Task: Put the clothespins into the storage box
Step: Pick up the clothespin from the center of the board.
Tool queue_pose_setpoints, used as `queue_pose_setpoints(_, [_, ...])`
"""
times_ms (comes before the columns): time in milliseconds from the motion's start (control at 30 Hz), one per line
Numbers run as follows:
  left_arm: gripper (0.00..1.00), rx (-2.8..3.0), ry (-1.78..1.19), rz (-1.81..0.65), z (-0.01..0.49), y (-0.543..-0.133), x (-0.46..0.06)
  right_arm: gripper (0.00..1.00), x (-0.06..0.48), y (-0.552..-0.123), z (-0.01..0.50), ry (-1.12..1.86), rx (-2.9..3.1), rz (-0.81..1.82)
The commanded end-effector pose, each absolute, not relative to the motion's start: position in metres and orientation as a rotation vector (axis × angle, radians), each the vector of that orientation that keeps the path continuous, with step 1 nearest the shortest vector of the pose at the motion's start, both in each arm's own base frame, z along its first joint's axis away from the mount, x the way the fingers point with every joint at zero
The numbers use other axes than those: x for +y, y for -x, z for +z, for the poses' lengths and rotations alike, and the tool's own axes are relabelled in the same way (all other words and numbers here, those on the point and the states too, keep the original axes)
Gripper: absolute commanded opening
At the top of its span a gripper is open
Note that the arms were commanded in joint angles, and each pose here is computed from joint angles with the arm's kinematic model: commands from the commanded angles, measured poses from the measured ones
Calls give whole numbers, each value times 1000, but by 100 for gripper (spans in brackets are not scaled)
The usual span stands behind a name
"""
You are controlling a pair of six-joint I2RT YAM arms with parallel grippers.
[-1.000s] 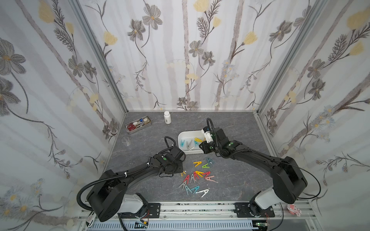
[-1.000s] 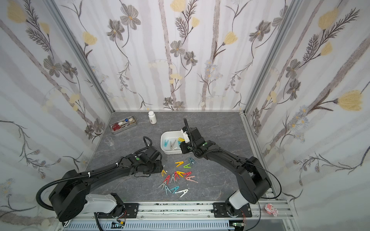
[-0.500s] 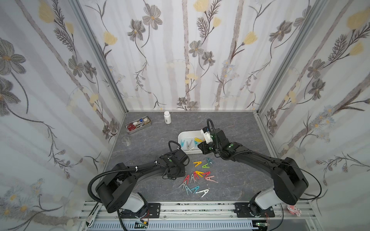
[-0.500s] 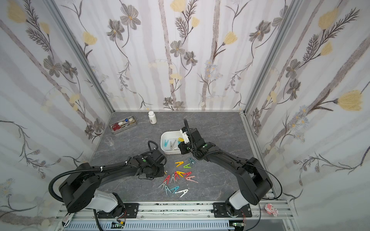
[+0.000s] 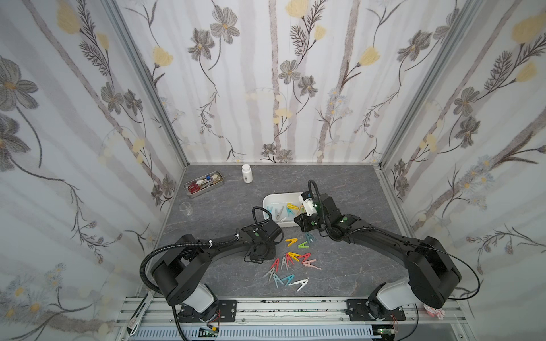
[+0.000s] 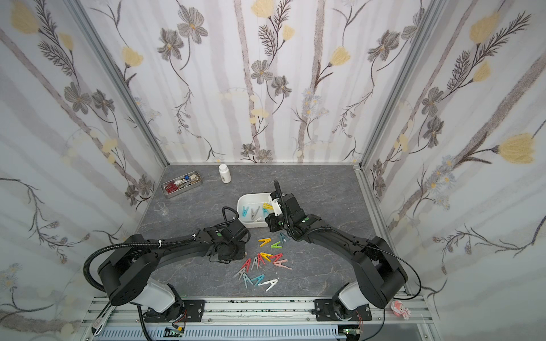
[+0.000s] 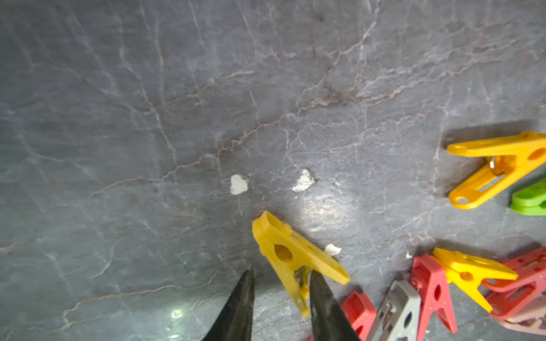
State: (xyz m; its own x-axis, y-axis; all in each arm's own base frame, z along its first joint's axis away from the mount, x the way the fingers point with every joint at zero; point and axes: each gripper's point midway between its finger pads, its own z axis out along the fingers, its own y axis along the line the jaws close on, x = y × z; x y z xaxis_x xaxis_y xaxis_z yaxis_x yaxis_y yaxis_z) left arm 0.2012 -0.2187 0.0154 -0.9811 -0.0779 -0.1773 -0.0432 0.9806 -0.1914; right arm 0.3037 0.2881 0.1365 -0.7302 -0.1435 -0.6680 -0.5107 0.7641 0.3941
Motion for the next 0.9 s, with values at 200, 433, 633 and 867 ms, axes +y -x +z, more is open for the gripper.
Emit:
queue_pose_setpoints(200, [25, 2970, 81, -192, 8, -192, -210, 17, 291, -307, 147, 482, 2277, 783])
queue_pose_setpoints(433, [14, 2970, 69, -171, 7, -192, -207, 17, 289, -306, 150, 476, 2272, 777])
queue_pose_setpoints(633, [10, 2958, 53, -167, 9, -193, -207, 17, 289, -305, 152, 471, 2273, 788])
queue_pose_setpoints(867, [9, 2921, 28, -235, 23, -199, -215, 17, 291, -305, 156, 466, 2270, 799])
